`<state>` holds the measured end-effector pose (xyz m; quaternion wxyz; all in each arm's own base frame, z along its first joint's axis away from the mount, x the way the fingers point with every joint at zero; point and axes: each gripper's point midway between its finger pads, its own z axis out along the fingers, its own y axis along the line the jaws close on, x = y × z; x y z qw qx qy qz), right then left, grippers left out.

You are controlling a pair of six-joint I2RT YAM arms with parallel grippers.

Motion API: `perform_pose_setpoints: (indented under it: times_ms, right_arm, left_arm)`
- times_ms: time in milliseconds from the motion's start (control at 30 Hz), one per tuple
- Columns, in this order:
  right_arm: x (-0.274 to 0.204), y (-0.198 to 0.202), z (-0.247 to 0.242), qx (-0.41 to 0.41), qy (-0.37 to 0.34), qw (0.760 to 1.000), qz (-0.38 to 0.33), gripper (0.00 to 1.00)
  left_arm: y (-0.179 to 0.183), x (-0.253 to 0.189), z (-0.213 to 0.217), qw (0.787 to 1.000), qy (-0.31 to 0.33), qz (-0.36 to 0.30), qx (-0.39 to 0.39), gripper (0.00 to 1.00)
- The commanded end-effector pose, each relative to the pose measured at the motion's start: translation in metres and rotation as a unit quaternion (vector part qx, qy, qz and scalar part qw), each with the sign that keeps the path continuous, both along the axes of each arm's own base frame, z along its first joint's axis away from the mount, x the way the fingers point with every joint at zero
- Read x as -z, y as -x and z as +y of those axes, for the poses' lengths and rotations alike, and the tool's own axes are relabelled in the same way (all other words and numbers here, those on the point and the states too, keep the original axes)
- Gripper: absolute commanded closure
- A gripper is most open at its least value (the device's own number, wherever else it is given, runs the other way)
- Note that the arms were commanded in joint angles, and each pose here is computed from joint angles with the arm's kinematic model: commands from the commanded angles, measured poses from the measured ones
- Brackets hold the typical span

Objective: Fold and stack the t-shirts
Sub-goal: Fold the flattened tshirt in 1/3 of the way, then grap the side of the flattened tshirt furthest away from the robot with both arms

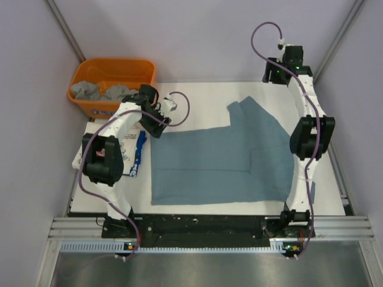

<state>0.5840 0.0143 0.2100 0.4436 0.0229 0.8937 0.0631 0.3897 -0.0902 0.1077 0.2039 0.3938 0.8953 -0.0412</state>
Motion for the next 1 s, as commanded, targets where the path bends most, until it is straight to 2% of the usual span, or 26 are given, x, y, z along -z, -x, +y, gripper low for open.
perform_pose_setpoints:
  times_ms: [0,33,133,267,367,600,667,733,800,833,967]
  right_arm:
    - [0.079,-0.024,0.027,-0.023,0.0,0.997,0.074,0.34]
    - [0.092,-0.029,0.032,-0.022,-0.007,0.997,0.08,0.32]
    - [0.122,-0.036,0.036,0.007,-0.028,0.994,0.101,0.32]
    - [0.167,-0.011,0.045,0.032,-0.001,0.984,0.174,0.34]
    - [0.179,0.002,0.048,0.032,0.027,0.978,0.204,0.34]
    - [0.183,0.005,0.057,0.017,0.024,0.977,0.211,0.36]
    - [0.186,0.01,0.06,0.005,0.027,0.975,0.219,0.47]
    - [0.189,0.016,0.066,-0.011,0.016,0.973,0.229,0.76]
    - [0.19,0.02,0.073,-0.025,-0.001,0.972,0.235,0.95]
    - [0.187,0.023,0.076,-0.031,-0.007,0.971,0.237,1.0]
    - [0.164,0.026,0.078,-0.039,-0.013,0.974,0.222,1.0]
  left_arm:
    - [-0.035,-0.006,0.021,0.998,-0.001,-0.024,-0.066,0.37]
    - [-0.037,-0.003,0.025,0.997,-0.001,-0.021,-0.071,0.37]
    - [-0.036,0.009,0.028,0.998,-0.005,-0.007,-0.067,0.36]
    - [-0.028,0.029,0.033,0.998,-0.012,0.028,-0.056,0.33]
    - [-0.032,0.034,0.037,0.997,-0.01,0.031,-0.064,0.34]
    - [-0.048,0.038,0.034,0.998,0.004,0.013,-0.054,0.33]
    - [-0.05,0.046,0.033,0.998,0.005,0.021,-0.056,0.33]
    - [-0.053,0.049,0.032,0.998,0.004,0.022,-0.057,0.33]
    - [-0.055,0.054,0.034,0.998,0.002,0.023,-0.06,0.34]
    - [-0.055,0.055,0.032,0.998,0.004,0.023,-0.058,0.34]
    - [-0.041,0.058,0.022,0.998,0.029,0.055,-0.034,0.39]
